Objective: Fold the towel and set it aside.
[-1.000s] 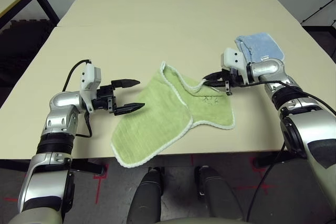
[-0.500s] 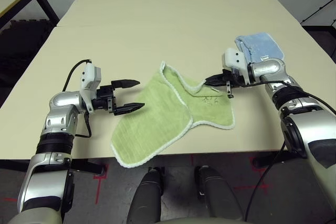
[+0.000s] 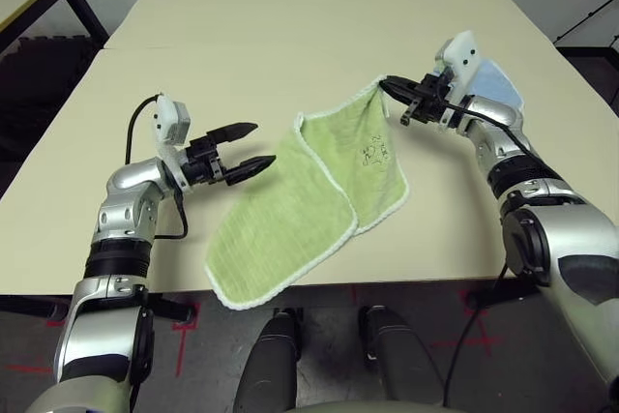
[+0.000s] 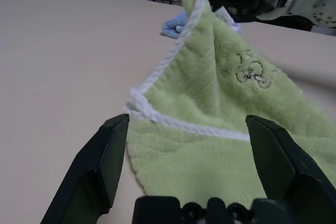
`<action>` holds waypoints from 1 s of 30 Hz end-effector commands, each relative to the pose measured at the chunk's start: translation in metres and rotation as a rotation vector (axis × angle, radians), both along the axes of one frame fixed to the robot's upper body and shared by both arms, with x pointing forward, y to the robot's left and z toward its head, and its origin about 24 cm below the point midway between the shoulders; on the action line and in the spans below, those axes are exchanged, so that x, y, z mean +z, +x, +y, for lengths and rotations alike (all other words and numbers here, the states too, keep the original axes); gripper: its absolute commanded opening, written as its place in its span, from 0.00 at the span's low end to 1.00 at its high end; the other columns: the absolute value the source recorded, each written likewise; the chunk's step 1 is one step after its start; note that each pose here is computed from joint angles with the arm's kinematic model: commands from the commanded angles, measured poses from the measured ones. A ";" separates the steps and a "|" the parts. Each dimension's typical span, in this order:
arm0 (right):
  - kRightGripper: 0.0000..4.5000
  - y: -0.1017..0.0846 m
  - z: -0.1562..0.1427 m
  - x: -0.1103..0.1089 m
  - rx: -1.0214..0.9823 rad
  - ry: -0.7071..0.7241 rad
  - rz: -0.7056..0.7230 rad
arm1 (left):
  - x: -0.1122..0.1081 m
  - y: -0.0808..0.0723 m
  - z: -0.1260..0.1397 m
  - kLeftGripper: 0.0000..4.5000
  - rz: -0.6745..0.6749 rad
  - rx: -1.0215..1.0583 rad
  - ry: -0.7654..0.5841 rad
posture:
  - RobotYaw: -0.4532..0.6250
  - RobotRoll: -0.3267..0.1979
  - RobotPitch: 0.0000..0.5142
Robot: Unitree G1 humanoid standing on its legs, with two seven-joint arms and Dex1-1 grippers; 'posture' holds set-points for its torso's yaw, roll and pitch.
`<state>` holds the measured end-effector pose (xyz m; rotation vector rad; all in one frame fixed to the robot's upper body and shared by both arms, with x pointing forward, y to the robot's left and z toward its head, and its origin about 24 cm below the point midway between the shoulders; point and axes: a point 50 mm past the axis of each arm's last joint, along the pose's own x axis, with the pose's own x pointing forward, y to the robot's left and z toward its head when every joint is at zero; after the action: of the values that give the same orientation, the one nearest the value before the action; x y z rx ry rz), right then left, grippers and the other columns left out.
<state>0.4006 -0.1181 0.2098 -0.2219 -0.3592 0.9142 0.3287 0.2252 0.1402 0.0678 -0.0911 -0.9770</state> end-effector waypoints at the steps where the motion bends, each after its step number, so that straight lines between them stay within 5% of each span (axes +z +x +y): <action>1: 0.01 0.003 0.014 0.049 -0.032 0.153 -0.098 | 0.001 0.001 -0.005 1.00 0.009 0.008 0.008 | 0.43 0.62 0.27; 6: 0.01 -0.001 0.031 0.105 -0.045 0.312 -0.199 | -0.005 -0.002 -0.003 1.00 0.010 -0.007 0.060 | 0.43 0.62 0.27; 15: 0.01 -0.025 0.044 0.170 0.056 0.453 -0.368 | -0.008 -0.004 -0.003 1.00 0.006 -0.025 0.087 | 0.43 0.62 0.27; 22: 0.01 -0.034 0.087 0.158 0.188 0.267 -0.303 | 0.003 0.003 -0.008 1.00 -0.010 -0.014 0.027 | 0.44 0.62 0.25; 26: 0.01 -0.038 0.112 0.129 0.282 0.099 -0.191 | 0.009 0.006 -0.012 1.00 -0.020 -0.017 0.020 | 0.46 0.62 0.25; 30: 0.01 -0.032 0.097 0.136 0.210 0.204 -0.142 | 0.009 0.006 -0.012 1.00 -0.020 -0.019 0.022 | 0.45 0.62 0.26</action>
<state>0.3700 -0.0113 0.3289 -0.1019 -0.5637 1.1025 0.3353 0.2126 0.1506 0.1018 -0.1069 -0.9983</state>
